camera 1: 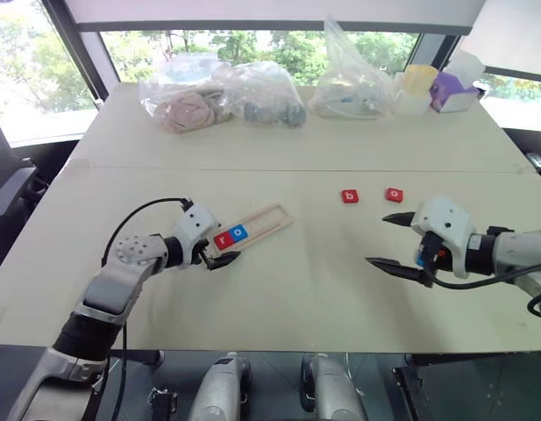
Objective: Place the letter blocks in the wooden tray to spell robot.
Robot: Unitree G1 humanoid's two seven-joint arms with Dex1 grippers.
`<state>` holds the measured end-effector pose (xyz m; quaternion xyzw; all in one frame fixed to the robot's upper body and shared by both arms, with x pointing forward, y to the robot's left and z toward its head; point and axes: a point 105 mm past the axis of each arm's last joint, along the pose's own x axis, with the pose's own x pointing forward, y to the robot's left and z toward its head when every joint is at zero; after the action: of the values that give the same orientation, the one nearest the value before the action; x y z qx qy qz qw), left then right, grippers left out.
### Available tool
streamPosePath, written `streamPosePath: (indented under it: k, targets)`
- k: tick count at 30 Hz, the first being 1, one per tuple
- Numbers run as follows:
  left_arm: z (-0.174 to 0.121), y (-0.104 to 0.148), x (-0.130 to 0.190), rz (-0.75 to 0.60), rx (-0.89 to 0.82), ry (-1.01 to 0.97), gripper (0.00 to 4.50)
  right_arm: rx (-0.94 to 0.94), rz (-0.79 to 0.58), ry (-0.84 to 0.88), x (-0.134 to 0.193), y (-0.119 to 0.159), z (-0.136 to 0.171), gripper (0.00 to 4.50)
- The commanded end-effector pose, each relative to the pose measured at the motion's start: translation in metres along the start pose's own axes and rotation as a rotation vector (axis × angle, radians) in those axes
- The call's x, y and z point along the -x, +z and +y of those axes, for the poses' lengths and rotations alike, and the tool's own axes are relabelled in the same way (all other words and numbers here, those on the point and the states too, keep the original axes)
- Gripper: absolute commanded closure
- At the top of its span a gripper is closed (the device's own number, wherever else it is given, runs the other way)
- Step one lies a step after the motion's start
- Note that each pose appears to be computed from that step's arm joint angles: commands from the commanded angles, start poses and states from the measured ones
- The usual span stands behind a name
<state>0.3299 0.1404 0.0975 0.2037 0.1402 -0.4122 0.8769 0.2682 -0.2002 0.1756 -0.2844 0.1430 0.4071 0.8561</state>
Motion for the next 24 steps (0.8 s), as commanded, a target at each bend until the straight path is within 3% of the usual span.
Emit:
streamPosePath:
  k: [1,5,10,18,24]
  targets:
    - [-0.002,-0.014,-0.002,0.046,-0.009,-0.005,0.00,0.041,-0.034,-0.026,0.004,0.012,-0.003,0.03]
    - [-0.001,-0.024,-0.001,0.081,-0.003,0.000,0.00,0.045,-0.033,-0.032,0.004,0.012,-0.004,0.03]
    - [-0.002,-0.028,0.000,0.087,0.019,-0.012,1.38,0.048,-0.033,-0.037,0.004,0.012,-0.005,0.00]
    - [-0.015,-0.026,0.004,0.076,0.031,-0.104,1.38,0.054,-0.029,-0.040,0.005,0.013,-0.007,0.00]
    - [-0.040,-0.005,0.004,-0.001,-0.033,-0.290,1.38,0.059,-0.028,-0.042,0.005,0.014,-0.009,0.00]
